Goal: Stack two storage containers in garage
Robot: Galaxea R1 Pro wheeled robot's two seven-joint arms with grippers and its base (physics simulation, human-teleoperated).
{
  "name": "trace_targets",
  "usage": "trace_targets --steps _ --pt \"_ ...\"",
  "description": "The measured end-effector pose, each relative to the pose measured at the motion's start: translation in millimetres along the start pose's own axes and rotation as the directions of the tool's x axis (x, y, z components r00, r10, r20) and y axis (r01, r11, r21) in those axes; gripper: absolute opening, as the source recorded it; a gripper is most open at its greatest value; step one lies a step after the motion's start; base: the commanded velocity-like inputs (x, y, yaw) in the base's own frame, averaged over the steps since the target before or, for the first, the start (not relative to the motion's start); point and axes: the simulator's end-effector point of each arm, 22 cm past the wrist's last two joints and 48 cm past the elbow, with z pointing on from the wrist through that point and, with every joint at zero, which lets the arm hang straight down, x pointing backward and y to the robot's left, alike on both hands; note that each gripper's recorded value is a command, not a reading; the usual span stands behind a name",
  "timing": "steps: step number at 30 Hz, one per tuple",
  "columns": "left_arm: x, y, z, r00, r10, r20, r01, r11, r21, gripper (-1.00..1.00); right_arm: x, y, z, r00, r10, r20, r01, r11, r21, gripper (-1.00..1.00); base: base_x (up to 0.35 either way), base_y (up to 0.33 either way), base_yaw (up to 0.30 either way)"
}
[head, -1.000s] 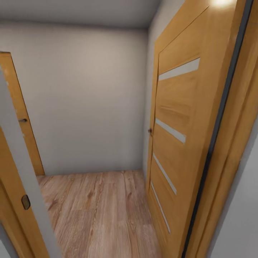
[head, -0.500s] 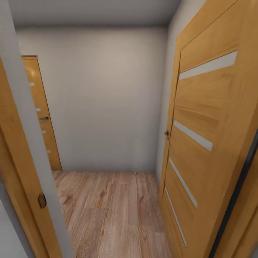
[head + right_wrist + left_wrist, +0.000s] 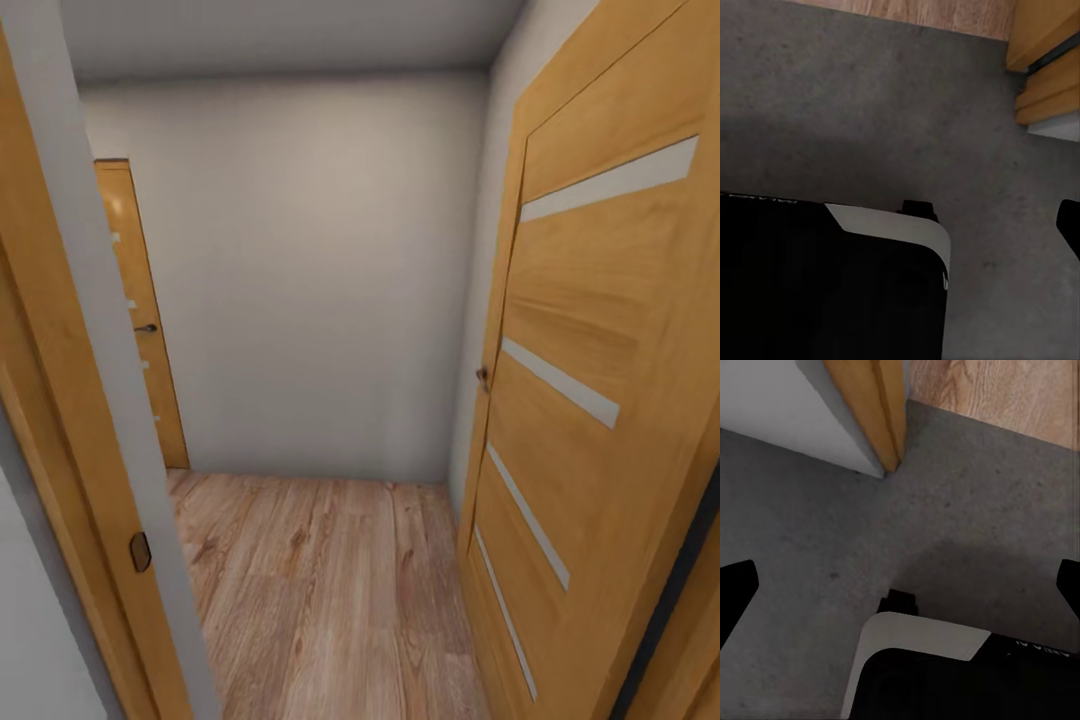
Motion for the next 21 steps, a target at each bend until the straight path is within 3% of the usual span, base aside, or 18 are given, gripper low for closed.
trace_targets --steps 14,21 --pt "0.0 1.1 0.0 1.000 0.000 -0.001 0.000 1.000 -0.001 1.00 -0.5 1.4 -0.1 1.000 0.001 0.002 -0.001 1.000 -0.001 1.00 0.131 -0.177 0.000" --pt "-0.3 1.2 0.1 1.000 -0.001 0.000 0.001 1.000 -0.001 1.00 -0.7 0.5 0.1 1.000 0.001 0.002 -0.001 1.000 0.000 1.00 0.029 -0.024 0.183"
